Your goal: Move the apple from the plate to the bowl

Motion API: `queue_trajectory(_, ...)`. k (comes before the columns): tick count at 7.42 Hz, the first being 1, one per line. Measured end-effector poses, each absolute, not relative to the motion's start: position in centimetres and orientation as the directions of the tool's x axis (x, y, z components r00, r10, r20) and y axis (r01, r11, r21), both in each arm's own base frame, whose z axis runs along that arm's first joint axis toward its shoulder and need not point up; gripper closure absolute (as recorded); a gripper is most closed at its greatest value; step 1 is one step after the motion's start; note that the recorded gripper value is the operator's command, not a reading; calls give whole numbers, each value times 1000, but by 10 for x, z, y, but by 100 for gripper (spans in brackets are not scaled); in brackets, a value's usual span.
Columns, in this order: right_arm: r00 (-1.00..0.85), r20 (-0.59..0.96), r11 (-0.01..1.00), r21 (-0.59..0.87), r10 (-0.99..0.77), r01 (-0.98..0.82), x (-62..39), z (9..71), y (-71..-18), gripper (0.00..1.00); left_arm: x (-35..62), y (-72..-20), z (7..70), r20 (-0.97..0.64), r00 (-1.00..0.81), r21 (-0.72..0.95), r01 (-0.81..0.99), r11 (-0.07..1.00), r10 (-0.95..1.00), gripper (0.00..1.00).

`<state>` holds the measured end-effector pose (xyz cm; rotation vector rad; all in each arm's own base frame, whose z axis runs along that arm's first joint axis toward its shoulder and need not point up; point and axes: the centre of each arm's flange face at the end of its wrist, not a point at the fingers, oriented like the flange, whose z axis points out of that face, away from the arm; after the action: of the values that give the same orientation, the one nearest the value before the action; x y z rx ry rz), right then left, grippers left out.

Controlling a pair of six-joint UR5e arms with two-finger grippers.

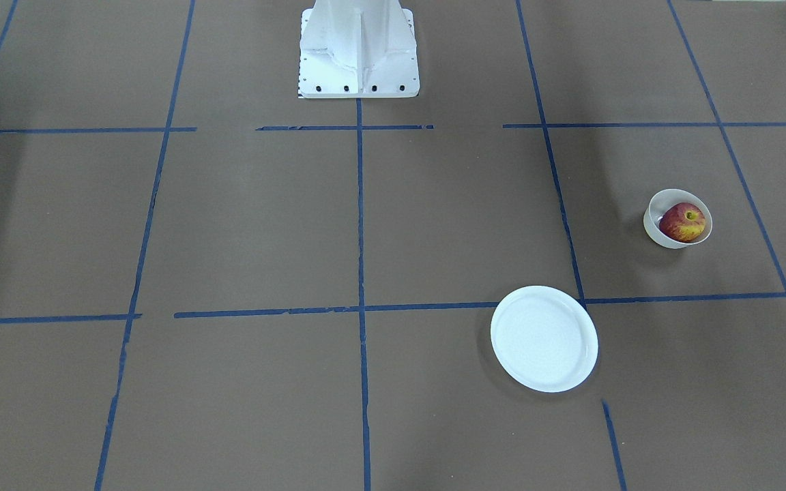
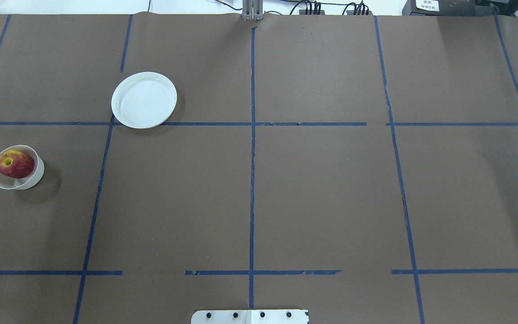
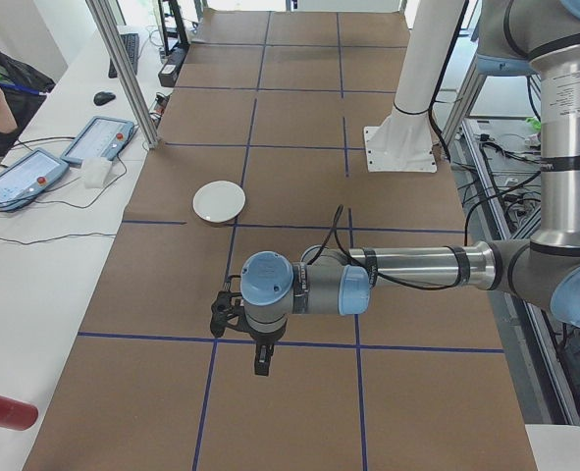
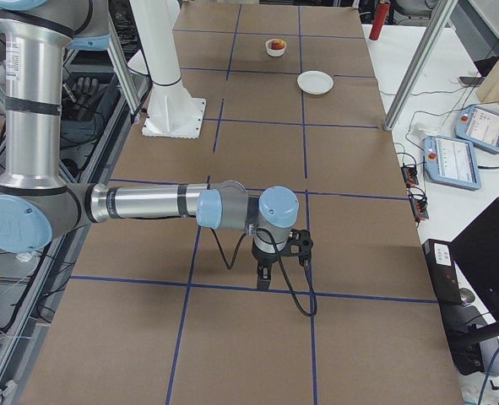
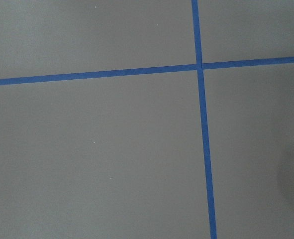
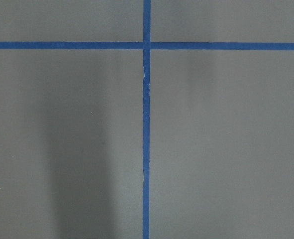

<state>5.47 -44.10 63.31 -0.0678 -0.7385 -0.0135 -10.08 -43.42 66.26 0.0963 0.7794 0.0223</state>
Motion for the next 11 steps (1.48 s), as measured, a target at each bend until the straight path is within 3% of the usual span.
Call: queue_trajectory(11,740,673,998,-57,11,37,55,633,-441,0,-82,-441,660,-702,711,62,13,998,35,0)
